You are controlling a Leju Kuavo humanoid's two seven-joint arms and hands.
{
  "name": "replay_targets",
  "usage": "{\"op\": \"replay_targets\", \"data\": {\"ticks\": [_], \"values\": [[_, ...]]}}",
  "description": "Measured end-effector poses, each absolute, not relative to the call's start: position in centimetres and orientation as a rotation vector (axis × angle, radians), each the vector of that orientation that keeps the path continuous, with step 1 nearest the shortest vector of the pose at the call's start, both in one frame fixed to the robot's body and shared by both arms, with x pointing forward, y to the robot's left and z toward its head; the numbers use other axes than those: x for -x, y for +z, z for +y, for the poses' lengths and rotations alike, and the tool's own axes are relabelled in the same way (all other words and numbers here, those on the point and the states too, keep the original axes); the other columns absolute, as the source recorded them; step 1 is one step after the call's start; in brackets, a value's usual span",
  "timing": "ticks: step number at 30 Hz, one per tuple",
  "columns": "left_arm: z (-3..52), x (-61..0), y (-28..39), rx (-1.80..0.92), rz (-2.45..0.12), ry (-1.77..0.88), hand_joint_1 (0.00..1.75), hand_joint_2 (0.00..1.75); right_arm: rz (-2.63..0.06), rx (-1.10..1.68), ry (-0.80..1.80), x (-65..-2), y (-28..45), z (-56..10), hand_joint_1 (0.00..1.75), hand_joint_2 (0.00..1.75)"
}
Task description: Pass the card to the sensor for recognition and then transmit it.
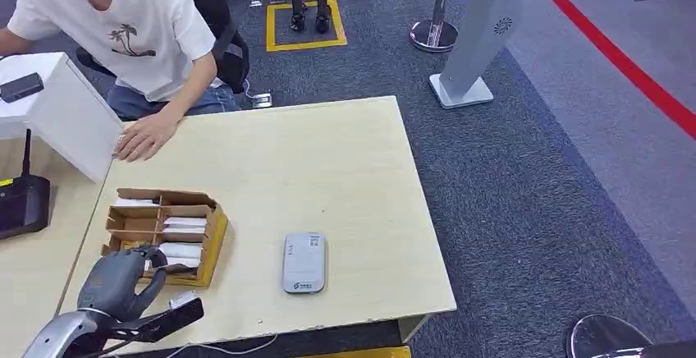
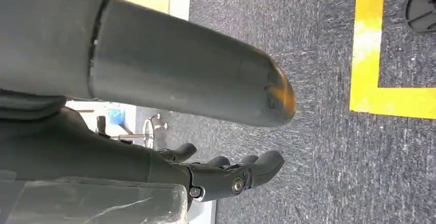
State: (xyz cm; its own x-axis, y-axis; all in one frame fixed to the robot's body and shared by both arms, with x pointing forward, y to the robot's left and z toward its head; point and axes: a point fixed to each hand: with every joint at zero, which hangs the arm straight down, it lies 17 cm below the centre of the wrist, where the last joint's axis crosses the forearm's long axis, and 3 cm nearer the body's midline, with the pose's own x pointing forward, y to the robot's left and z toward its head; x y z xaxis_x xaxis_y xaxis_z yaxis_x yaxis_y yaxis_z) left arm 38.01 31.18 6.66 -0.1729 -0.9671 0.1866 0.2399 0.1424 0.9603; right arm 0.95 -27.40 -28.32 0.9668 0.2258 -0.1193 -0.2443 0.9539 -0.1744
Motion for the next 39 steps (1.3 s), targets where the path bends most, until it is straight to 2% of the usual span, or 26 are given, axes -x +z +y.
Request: {"op": "replay_targets", "data": {"ticks": [29,39], "values": [[31.3,-40.3,12.4,-0.981,-1.406,-1.187,1.75,1.75,0.096,0.185,0.241,-0.8,-28.3,-27.3,0.00,1.75],[35.1,-43.0,16.5,-1.086,-1.433,-1.035,1.75,1.75,0.095,0.175,0.269,-0.7,-28.3,-27.2,0.00,1.75]]}}
